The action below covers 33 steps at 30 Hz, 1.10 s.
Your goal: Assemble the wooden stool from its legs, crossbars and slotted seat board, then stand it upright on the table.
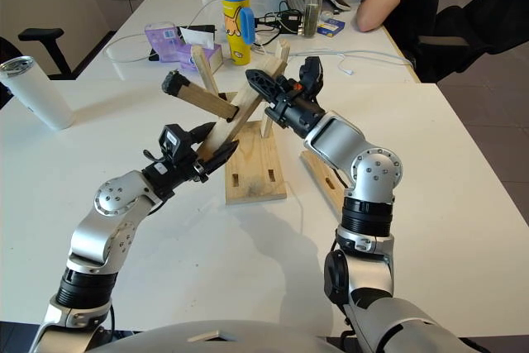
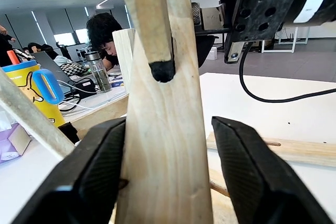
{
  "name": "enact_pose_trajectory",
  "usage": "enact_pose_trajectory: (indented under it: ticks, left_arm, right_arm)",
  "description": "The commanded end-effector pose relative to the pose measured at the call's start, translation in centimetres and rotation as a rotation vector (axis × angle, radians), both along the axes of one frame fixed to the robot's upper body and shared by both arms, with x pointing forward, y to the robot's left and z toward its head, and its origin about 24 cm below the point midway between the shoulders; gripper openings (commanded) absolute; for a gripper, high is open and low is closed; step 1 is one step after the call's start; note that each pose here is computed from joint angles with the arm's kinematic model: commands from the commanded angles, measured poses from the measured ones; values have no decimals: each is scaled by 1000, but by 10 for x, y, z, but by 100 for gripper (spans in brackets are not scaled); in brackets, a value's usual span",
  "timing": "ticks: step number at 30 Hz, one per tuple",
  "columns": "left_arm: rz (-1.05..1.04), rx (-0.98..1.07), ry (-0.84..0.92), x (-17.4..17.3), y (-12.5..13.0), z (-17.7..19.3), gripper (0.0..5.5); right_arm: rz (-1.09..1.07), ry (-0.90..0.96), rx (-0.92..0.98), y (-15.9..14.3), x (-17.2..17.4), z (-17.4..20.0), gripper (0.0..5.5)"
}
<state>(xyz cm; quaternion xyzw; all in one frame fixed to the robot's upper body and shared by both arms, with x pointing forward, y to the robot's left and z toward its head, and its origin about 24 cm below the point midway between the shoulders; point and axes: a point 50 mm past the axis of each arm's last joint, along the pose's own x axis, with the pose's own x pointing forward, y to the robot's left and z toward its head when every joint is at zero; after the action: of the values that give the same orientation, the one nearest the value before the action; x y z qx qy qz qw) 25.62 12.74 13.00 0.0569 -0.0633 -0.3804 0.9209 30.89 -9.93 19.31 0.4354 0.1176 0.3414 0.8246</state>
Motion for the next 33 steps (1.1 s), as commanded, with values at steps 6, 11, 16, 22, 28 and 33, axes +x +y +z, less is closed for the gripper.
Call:
enact_pose_trajectory:
  ticks: [6, 11, 16, 22, 28, 33]
  left_arm:
    - [203, 77, 132, -2, 49, -35, 309]
    - [252, 68, 147, -7, 58, -40, 309]
    - [248, 69, 149, -7, 55, -40, 309]
    - [238, 83, 153, -7, 55, -42, 309]
    - [235, 85, 152, -8, 55, -41, 309]
    - [241, 88, 153, -9, 56, -40, 309]
  right_arm:
    - [-291, -234, -525, -37, -4, -9, 104]
    - [-320, -230, -553, -40, -17, -17, 104]
    - [-409, -201, -682, -51, -19, -32, 104]
    - [-430, -119, -831, -58, -22, -78, 104]
    - [-430, -226, -582, -45, -27, -52, 104]
    - [-420, -215, -448, -50, -28, -45, 103]
